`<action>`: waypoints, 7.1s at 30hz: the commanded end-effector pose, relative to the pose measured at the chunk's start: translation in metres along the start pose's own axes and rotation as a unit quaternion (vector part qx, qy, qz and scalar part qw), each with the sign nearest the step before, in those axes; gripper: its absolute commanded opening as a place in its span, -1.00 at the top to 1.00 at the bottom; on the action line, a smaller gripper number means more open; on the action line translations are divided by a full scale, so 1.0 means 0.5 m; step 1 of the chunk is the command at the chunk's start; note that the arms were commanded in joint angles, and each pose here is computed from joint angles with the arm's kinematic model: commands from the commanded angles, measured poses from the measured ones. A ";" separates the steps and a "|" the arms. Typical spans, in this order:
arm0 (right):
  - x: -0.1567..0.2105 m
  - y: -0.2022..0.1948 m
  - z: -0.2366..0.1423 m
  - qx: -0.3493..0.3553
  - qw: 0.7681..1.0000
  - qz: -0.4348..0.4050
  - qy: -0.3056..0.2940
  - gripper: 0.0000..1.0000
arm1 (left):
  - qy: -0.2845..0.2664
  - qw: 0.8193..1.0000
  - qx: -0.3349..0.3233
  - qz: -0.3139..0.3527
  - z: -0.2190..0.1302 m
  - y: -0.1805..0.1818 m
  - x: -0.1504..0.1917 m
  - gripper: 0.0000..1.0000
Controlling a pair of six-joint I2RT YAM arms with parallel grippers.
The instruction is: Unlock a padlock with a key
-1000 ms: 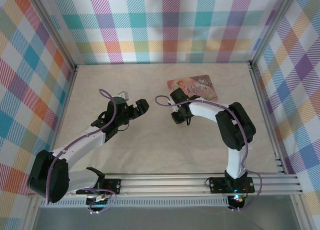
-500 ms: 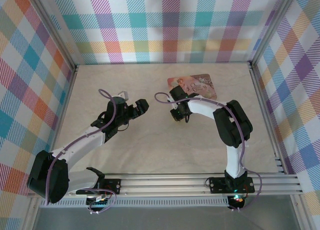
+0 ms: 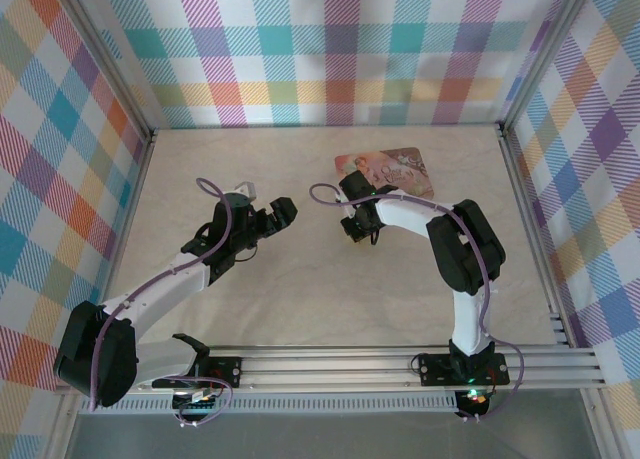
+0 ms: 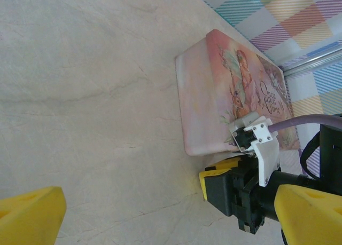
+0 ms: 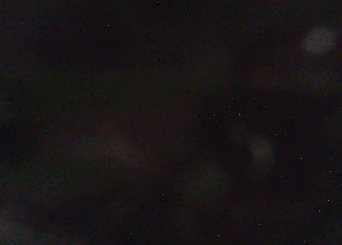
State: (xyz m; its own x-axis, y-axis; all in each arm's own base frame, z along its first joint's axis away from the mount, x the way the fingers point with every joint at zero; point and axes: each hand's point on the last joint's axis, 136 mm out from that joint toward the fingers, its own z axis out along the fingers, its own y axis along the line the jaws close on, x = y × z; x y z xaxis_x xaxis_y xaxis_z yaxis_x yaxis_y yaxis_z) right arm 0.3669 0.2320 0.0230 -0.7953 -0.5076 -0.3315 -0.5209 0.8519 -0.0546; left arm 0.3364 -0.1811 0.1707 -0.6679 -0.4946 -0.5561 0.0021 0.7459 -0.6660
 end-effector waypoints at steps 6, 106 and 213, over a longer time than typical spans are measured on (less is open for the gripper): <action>0.038 -0.011 -0.004 0.012 0.999 0.003 0.040 0.95 | -0.013 1.000 0.009 0.017 -0.021 -0.021 -0.011 -1.00; -0.143 0.049 -0.452 -0.259 0.840 0.404 -0.255 1.00 | 0.101 0.885 0.399 -0.218 0.049 -0.379 0.027 0.10; -0.049 0.159 -0.554 -0.470 0.811 0.086 -0.337 1.00 | 0.130 0.916 0.372 0.076 -0.114 -0.414 -0.021 0.20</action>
State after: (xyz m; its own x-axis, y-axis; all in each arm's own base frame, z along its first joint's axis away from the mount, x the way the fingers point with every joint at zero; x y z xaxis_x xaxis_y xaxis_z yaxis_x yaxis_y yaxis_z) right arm 0.2605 0.2812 0.2857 -0.7232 0.0391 -0.6896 -0.6636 0.2376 0.7094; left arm 0.2934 -0.3178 0.3158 -0.8155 -0.1274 -0.5645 0.5249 0.2477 -0.8143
